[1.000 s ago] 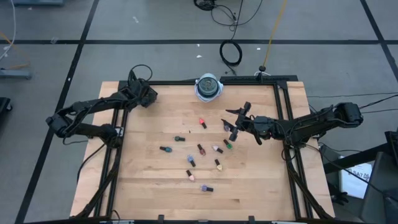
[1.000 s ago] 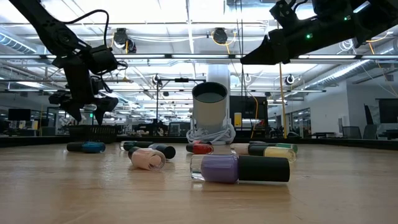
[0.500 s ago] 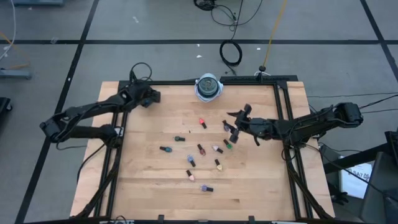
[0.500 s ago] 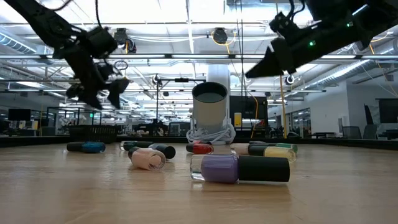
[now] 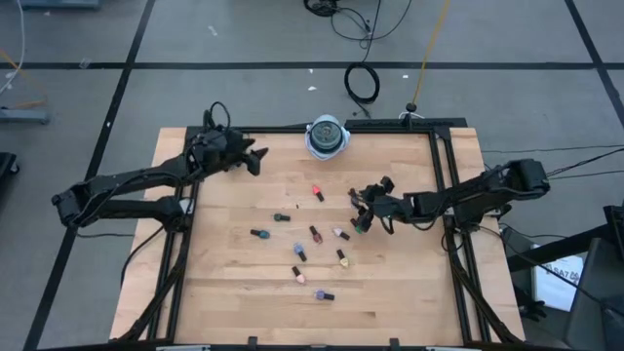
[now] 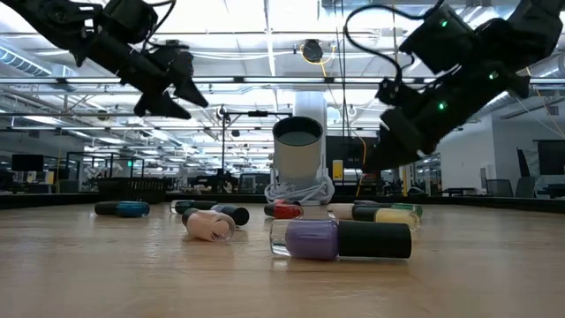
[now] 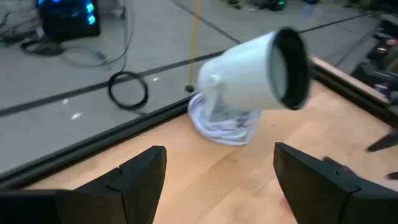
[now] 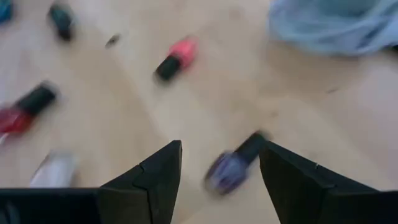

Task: Pick & Place Nail Polish
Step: Put the green nail polish bottle into the black bin

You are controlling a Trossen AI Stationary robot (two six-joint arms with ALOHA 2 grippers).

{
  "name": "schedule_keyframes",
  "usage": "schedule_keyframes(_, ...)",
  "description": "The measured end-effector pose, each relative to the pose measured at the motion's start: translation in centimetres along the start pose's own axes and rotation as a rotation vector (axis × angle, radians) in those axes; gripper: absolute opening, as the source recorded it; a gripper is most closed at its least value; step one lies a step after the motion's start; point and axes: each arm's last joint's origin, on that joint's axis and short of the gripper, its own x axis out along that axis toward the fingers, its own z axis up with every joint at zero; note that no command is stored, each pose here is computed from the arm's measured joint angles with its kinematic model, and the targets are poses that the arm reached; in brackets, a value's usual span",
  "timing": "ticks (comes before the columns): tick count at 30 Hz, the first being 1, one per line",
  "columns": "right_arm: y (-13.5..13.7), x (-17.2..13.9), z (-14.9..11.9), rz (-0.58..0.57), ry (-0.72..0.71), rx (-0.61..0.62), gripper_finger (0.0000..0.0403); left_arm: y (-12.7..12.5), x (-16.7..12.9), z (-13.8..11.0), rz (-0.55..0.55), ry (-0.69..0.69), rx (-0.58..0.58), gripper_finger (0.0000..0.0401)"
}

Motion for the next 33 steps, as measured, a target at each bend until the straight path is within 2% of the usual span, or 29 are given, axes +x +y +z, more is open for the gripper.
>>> schedule_keyframes(5, 1.3, 0.1, -0.2, 0.225, 0.046, 0.042, 0.0203, -0.7, -0.1, -0.1, -0.033, -0.001, 0.035, 0.0283)
schedule_keyframes(11, 2.4, -0.5, -1.5, 0.329, 0.163, 0.034, 0.0203, -0.7, -0.1, -0.2, -0.030, 0.003, 0.034, 0.0287)
schedule_keyframes(16, 3.5, -1.3, -2.4, 0.312, 0.173, -0.026, 0.0203, -0.7, -0.1, -0.1, -0.027, -0.002, 0.034, 0.0283)
schedule_keyframes(21, 3.5, -1.6, -2.8, 0.224, 0.160, -0.080, 0.0203, -0.7, -0.1, -0.1, -0.026, -0.003, 0.034, 0.0286)
schedule_keyframes(33, 3.5, -1.6, -2.9, 0.207, 0.162, -0.067, 0.0203, -0.7, -0.1, -0.1, -0.026, -0.002, 0.027, 0.0282)
